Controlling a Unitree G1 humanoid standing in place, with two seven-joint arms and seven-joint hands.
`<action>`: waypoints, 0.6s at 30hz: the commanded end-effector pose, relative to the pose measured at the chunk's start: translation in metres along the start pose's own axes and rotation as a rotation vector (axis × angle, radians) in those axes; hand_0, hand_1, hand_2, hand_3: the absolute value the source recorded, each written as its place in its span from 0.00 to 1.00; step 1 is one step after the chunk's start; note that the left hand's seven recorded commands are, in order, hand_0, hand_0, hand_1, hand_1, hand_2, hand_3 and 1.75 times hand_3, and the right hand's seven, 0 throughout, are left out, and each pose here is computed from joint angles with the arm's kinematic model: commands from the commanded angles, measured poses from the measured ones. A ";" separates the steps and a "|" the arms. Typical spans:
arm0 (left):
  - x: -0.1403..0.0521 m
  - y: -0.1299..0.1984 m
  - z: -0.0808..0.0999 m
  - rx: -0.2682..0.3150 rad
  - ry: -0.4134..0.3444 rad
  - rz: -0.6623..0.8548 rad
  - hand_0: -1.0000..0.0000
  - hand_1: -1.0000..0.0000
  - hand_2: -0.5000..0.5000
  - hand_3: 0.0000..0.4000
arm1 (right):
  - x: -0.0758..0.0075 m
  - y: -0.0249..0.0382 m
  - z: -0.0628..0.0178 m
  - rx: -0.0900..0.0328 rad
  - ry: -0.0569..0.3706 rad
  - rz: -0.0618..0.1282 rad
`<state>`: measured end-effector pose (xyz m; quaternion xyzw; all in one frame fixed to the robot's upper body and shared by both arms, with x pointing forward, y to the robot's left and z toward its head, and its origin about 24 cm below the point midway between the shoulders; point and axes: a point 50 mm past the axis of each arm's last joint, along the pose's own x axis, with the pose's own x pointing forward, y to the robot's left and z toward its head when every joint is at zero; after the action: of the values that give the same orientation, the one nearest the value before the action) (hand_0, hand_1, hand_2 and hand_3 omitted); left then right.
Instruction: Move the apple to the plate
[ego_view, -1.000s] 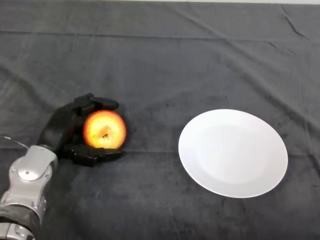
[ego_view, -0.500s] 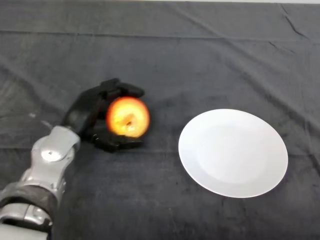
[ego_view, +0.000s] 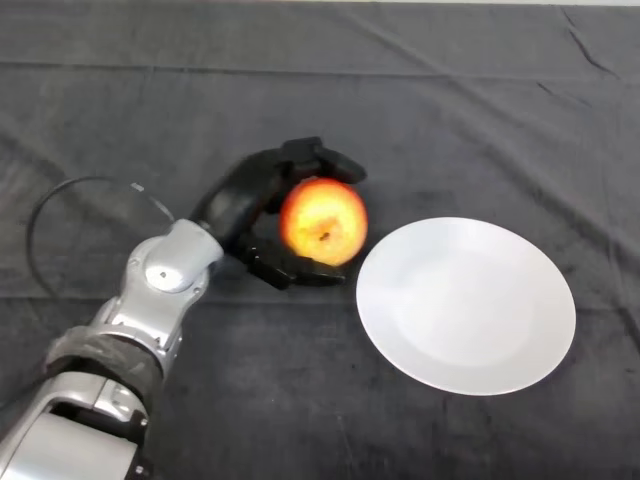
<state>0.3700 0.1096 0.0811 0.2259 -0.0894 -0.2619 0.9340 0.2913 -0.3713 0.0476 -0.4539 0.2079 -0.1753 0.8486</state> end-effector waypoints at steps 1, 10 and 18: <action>0.019 0.001 0.035 0.086 -0.124 -0.035 0.00 0.00 0.50 1.00 | -0.0168 0.0381 -0.0291 -0.052 0.090 0.134; 0.036 -0.026 0.056 0.170 -0.169 -0.154 0.00 0.00 0.50 1.00 | -0.0167 0.0381 -0.0291 -0.052 0.090 0.134; 0.044 -0.049 0.069 0.259 -0.198 -0.274 0.00 0.00 0.50 1.00 | -0.0166 0.0381 -0.0291 -0.053 0.090 0.134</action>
<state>0.3615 0.0398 0.0915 0.3045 -0.1297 -0.3790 0.8642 0.2918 -0.3714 0.0487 -0.4544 0.2057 -0.1757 0.8487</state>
